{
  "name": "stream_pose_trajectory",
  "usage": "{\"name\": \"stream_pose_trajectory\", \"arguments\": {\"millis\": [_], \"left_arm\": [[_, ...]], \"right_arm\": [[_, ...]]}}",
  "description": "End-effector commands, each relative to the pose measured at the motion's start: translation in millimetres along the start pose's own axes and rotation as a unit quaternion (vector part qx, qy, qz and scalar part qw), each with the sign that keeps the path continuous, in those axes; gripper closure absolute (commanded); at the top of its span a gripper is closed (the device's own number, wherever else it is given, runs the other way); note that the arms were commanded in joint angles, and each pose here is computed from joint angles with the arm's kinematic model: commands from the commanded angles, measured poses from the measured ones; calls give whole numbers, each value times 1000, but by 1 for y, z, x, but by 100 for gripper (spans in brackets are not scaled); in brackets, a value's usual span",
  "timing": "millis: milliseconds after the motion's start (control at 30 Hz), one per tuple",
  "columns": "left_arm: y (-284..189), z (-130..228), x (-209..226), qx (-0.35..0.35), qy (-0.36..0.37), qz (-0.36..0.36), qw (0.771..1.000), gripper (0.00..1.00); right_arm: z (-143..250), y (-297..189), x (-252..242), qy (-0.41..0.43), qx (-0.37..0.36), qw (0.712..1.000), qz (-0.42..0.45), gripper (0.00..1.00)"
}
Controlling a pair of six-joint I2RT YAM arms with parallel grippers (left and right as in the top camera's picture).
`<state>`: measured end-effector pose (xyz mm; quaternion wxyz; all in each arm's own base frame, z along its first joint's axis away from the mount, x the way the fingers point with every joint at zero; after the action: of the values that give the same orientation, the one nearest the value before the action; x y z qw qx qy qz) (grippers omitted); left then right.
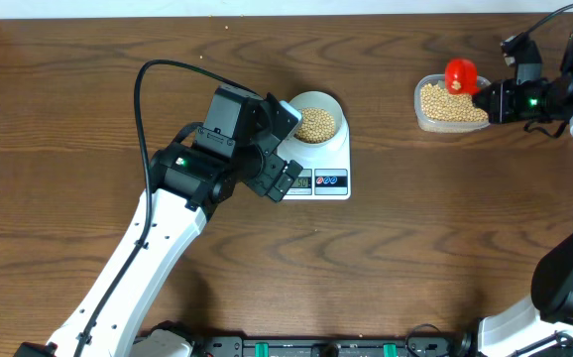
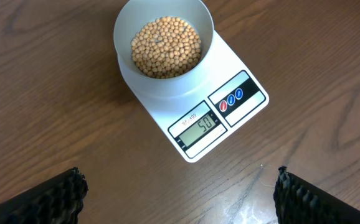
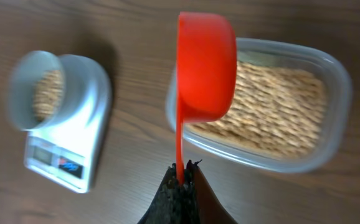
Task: Scoop item into bowl and weigh 50g on scale
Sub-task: 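Carry the red scoop right back to the soybean tub, then lower the scoop into the tub and open the right gripper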
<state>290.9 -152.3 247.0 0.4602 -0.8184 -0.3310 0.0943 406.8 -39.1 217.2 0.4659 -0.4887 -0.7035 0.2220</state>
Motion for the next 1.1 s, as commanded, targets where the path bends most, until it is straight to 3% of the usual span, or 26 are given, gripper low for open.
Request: {"name": "stream_pose_trajectory", "arguments": {"millis": [0, 367, 533, 667, 767, 900, 1067], "left_arm": [[0, -1, 0, -3, -2, 4, 1000, 2], [0, -1, 0, -3, -2, 4, 1000, 2], [0, -1, 0, -3, -2, 4, 1000, 2], [0, -1, 0, -3, -2, 4, 1000, 2], [0, -1, 0, -3, -2, 4, 1000, 2], [0, -1, 0, -3, -2, 4, 1000, 2], [0, -1, 0, -3, -2, 4, 1000, 2]], "right_arm": [[-4, -5, -10, -23, 3, 993, 115, 98], [0, 4, 4, -109, 38, 934, 339, 98], [0, 4, 11, -131, 40, 912, 386, 99], [-1, 4, 12, -110, 27, 915, 387, 99], [-2, 7, 12, -55, 8, 935, 351, 99], [-2, 14, 12, 9, 2, 976, 215, 99], [-4, 8, -18, 142, -35, 984, 106, 96]]}}
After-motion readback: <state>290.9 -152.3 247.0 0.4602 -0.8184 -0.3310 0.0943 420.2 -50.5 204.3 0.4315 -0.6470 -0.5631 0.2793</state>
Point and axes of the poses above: each gripper's point midway between its finger pads, its own y axis out along the fingers, its own x axis along the line the jaws close on, z = x × y, the point moved 5 cm from there along -y, back along the fingers, and after that the axes turned 12 degrees about y, right-handed, at the moved point
